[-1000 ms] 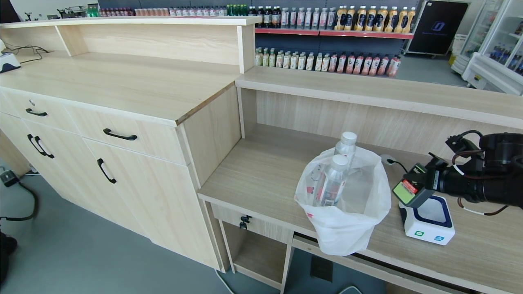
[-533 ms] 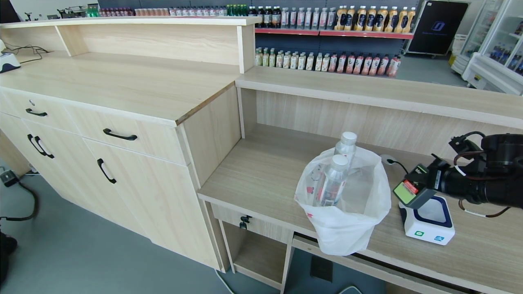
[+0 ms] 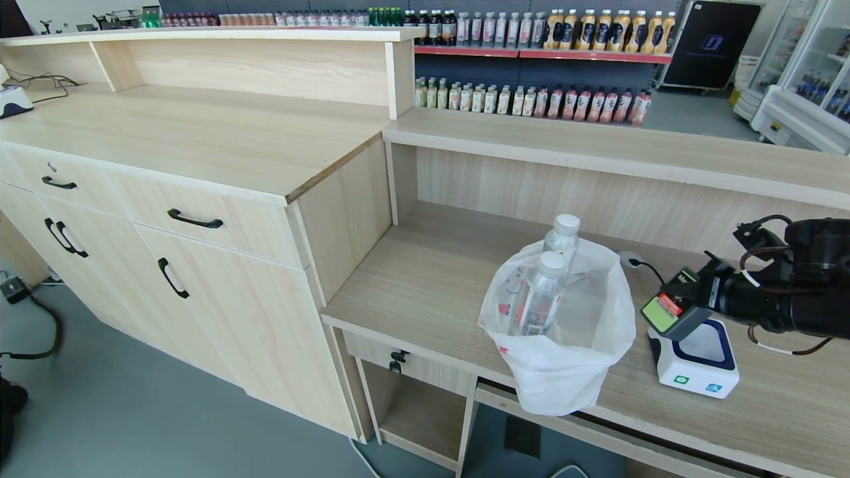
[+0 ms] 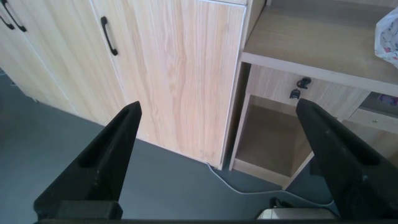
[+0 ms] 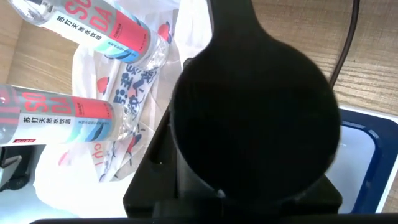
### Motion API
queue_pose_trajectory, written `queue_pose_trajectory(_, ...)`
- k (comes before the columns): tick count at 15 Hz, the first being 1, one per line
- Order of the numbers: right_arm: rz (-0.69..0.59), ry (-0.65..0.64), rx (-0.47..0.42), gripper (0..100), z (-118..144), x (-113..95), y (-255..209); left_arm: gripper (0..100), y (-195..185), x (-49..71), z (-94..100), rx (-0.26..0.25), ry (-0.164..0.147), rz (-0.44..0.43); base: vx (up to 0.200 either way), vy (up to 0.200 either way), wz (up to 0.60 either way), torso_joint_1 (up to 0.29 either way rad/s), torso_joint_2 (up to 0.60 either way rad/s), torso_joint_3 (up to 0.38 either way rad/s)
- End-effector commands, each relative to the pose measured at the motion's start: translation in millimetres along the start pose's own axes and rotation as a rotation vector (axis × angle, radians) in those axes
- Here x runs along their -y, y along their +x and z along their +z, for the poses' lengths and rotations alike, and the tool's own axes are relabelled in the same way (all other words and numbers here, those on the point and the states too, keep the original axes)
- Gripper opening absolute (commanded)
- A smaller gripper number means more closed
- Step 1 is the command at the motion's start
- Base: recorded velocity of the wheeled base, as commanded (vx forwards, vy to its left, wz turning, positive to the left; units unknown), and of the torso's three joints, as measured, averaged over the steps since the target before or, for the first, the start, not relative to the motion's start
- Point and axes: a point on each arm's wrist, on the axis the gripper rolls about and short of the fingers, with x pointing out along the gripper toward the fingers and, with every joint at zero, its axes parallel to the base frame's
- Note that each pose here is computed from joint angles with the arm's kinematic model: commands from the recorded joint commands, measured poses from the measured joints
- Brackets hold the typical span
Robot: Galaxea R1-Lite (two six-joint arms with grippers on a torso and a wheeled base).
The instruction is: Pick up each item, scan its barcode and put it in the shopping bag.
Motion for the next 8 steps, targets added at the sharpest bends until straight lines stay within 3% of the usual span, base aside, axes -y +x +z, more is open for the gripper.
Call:
queue_pose_trajectory(1, -0.001, -0.002, 0.008, 0, 1.8, -0.1, -1.2, 100, 0.0, 0.0, 0.0, 0.0, 0.0, 0.0, 0.0, 0.0, 0.0, 0.0, 0.0, 0.0)
queue_pose_trajectory(8, -0.006, -0.004, 0.009, 0, 1.7, 2.2, -2.3, 100, 0.0, 0.0, 0.0, 0.0, 0.0, 0.001, 0.0, 0.0, 0.0, 0.0, 0.0, 0.0)
